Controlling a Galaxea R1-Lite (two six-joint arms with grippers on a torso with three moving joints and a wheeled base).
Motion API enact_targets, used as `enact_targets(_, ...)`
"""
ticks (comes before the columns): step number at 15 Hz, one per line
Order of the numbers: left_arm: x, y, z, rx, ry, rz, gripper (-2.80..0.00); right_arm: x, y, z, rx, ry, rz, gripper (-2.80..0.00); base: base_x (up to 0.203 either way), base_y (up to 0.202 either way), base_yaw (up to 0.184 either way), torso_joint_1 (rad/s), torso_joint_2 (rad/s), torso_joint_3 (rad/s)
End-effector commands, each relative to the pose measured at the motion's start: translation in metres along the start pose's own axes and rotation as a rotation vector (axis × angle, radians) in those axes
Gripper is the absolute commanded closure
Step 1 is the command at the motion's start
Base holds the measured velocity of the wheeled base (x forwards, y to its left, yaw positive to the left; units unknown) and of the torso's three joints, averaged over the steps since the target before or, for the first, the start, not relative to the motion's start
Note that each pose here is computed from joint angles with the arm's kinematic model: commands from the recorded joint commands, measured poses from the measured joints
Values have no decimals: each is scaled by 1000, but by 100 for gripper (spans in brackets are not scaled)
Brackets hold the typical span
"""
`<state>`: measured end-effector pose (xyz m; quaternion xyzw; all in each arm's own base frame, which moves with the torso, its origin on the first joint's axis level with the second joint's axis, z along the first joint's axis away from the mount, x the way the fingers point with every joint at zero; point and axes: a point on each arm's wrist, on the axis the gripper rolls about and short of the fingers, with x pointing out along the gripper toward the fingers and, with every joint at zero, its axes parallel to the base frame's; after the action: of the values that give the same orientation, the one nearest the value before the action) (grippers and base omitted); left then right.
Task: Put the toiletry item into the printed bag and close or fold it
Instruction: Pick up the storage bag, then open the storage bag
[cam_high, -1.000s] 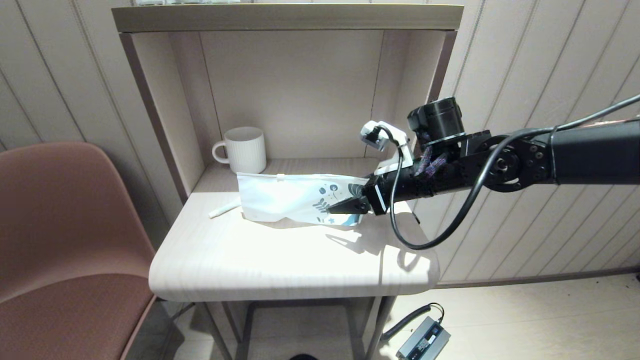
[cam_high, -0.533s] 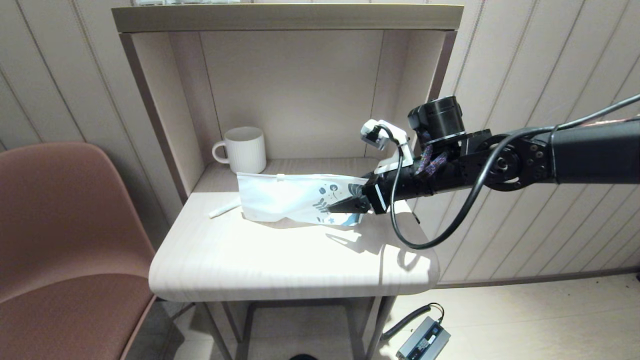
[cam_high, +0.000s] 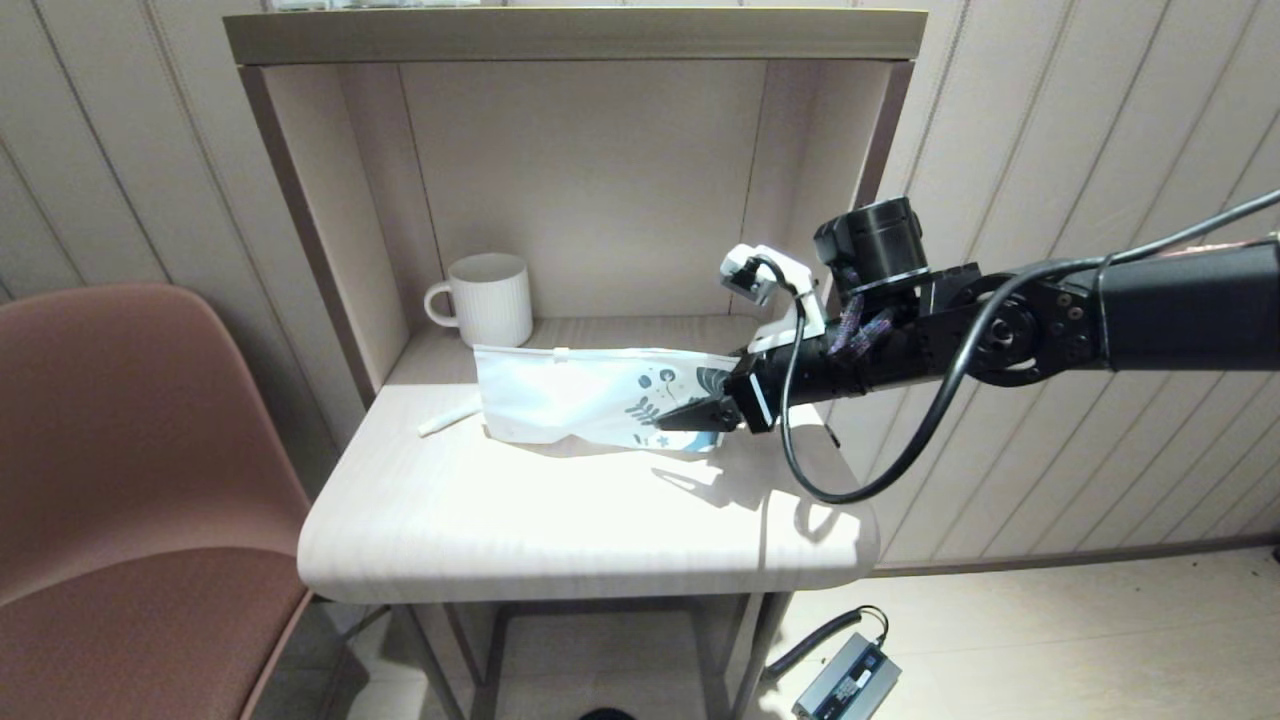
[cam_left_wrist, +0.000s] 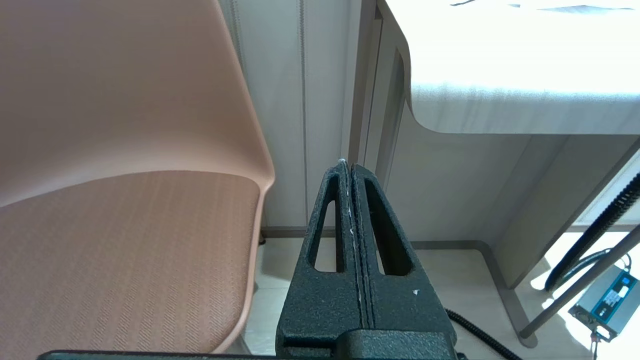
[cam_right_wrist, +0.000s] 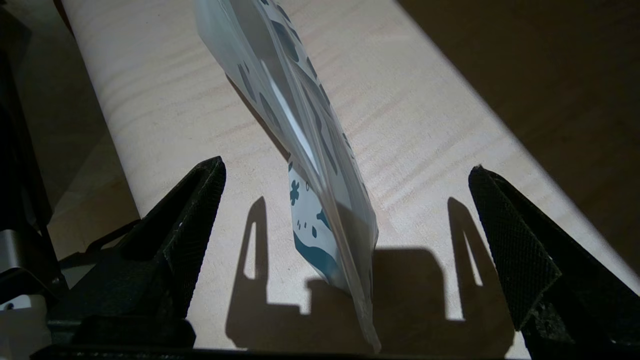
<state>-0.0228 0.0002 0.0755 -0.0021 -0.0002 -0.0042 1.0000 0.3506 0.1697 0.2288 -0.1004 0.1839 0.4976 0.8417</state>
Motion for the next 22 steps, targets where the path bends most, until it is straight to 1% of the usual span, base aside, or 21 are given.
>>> enact_targets(1, 0, 0, 0, 0, -1, -1, 0, -1, 1, 0, -1, 0, 4, 0, 0, 0, 0, 0, 0, 0)
enact_targets(8, 0, 0, 0, 0, -1, -1, 0, 0, 1, 0, -3, 0, 7, 0, 0, 0, 0, 0, 0, 0)
enact_targets(11, 0, 0, 0, 0, -1, 0, 0, 4, 9, -1, -4, 8, 29, 0, 0, 0, 0, 0, 0, 0)
enact_targets(14, 0, 0, 0, 8, -1, 4, 0, -6, 12, 1, -7, 0, 20, 0, 0, 0, 0, 0, 0, 0)
enact_targets(15, -2, 0, 7, 13, -20, 2, 0, -14, 15, 3, -11, -6, 15, 0, 0, 0, 0, 0, 0, 0)
enact_targets(16, -6, 0, 24, 13, -59, -6, 0, -22, 19, 4, -12, -10, 9, 0, 0, 0, 0, 0, 0, 0)
enact_targets(18, -15, -1, 78, 4, -117, -48, 0, -47, 25, 13, -27, -44, -20, 0, 0, 0, 0, 0, 0, 0)
enact_targets(20, -4, -2, 127, -15, -100, -91, 0, -77, 34, 26, -42, -89, -51, 0, 0, 0, 0, 0, 0, 0)
enact_targets(21, 6, -3, 154, -31, -96, -124, 0, -94, 43, 33, -39, -97, -57, 0, 0, 0, 0, 0, 0, 0)
enact_targets(22, 18, -4, 180, -49, -95, -175, 0, -112, 54, 39, -33, -96, -57, 0, 0, 0, 0, 0, 0, 0)
